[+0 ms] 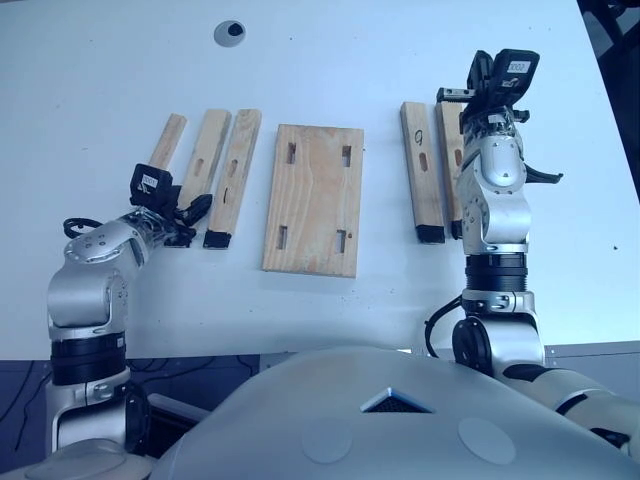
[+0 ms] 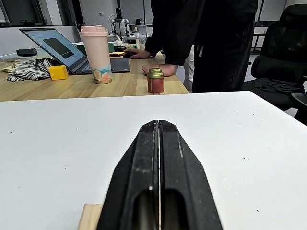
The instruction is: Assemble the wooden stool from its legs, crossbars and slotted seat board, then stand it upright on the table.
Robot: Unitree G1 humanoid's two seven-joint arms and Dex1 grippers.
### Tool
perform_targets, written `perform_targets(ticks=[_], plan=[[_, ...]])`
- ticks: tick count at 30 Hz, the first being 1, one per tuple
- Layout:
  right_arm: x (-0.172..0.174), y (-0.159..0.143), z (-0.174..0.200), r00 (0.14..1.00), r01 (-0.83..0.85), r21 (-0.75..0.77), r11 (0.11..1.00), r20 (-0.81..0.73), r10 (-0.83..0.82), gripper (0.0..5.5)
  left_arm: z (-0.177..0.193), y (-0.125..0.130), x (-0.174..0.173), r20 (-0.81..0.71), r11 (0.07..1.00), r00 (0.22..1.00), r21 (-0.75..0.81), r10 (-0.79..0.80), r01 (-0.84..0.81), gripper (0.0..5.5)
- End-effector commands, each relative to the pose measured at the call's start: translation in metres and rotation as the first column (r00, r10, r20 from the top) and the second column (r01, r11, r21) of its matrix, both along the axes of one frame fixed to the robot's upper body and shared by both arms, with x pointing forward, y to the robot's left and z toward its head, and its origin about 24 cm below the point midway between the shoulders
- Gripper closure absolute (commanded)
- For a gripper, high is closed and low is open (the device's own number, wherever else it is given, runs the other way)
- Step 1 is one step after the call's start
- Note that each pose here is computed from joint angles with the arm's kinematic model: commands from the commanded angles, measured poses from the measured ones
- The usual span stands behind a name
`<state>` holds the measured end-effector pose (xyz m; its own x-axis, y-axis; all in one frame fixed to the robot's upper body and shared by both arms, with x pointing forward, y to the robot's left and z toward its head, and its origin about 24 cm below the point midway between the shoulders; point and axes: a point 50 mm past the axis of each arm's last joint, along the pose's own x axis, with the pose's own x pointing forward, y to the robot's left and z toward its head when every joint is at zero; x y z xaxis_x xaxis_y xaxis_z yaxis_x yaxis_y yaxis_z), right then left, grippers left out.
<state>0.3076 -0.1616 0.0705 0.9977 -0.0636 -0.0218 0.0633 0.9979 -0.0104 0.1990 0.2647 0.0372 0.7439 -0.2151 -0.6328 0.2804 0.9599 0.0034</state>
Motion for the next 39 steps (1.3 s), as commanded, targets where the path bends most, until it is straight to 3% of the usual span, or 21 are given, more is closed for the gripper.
perform_targets(ticks=[1,5,8,10,13,15,17,23,29,36,39], plan=[[0.004,-0.006,0.004,1.000,0.000,-0.021,1.000,0.007,0.000,5.50,-0.003,0.004,-0.001,0.017,0.998,0.998,0.044,0.053,-0.054,3.46],[0.010,-0.006,0.008,0.999,-0.038,-0.033,0.999,0.010,0.038,5.50,0.021,0.001,0.023,0.236,0.993,0.969,0.067,0.078,-0.096,3.49],[0.024,0.004,0.023,0.973,-0.229,0.092,0.969,0.026,0.228,5.35,0.066,-0.029,0.060,0.485,0.991,0.866,-0.111,0.118,-0.073,3.49],[0.031,0.014,0.048,0.871,-0.487,0.310,0.816,0.096,0.482,5.02,0.094,-0.077,0.073,0.535,0.894,0.838,-0.420,0.104,0.158,3.49],[0.027,0.015,0.102,0.593,-0.783,0.430,0.450,0.296,0.749,4.50,0.127,-0.130,0.068,0.575,0.584,0.818,-0.663,-0.005,0.469,3.49],[0.025,0.011,0.131,0.432,-0.863,0.440,0.249,0.385,0.816,4.26,0.141,-0.142,0.061,0.594,0.428,0.804,-0.720,-0.028,0.547,3.49],[0.025,0.007,0.147,0.336,-0.884,0.449,0.131,0.417,0.845,3.91,0.151,-0.145,0.056,0.612,0.327,0.790,-0.740,-0.036,0.588,3.50],[0.002,-0.002,0.152,0.117,-0.824,0.535,-0.184,0.479,0.870,2.91,0.150,-0.153,0.049,0.605,0.201,0.781,-0.755,-0.155,0.625,3.50],[0.002,0.010,0.155,0.060,-0.734,0.609,-0.300,0.498,0.865,2.03,0.133,-0.169,0.042,0.571,0.174,0.783,-0.769,-0.245,0.615,3.50],[0.000,0.013,0.163,0.021,-0.719,0.606,-0.340,0.509,0.861,2.03,0.114,-0.175,0.042,0.528,0.196,0.802,-0.787,-0.278,0.586,3.50],[0.000,0.010,0.162,0.032,-0.722,0.610,-0.325,0.499,0.866,2.51,0.108,-0.176,0.041,0.518,0.211,0.807,-0.787,-0.283,0.580,3.50]])
